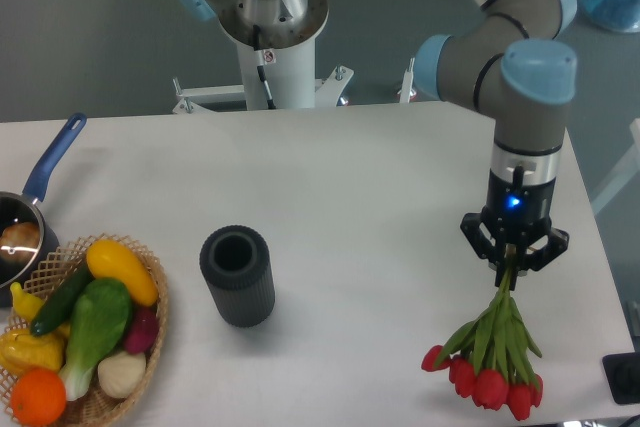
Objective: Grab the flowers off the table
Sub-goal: 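Lift the gripped tulips up off the table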
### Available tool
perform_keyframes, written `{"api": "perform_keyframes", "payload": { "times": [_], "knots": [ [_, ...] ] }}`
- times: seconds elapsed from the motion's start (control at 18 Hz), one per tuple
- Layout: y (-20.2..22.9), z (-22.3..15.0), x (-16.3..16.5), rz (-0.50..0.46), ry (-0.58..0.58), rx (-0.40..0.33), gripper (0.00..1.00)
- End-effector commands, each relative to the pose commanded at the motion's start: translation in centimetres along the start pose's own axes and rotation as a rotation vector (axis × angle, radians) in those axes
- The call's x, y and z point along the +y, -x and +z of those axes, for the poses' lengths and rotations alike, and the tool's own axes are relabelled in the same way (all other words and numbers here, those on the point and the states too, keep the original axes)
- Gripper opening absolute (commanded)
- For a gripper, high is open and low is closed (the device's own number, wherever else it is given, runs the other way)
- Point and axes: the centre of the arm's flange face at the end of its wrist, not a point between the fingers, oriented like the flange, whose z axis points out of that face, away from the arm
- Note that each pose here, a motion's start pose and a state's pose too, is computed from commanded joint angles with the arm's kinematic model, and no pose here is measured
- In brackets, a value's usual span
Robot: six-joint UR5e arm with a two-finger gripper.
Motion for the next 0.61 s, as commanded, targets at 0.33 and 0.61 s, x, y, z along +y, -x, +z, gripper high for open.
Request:
{"api": "perform_keyframes", "payload": {
  "times": [0.33,0.61],
  "knots": [
    [0.6,-3.1,-1.8,-0.01,-0.269,0.083,0.16],
    [1.0,-4.3,-2.0,-0.019,-0.39,0.128,0.16]
  ]
}}
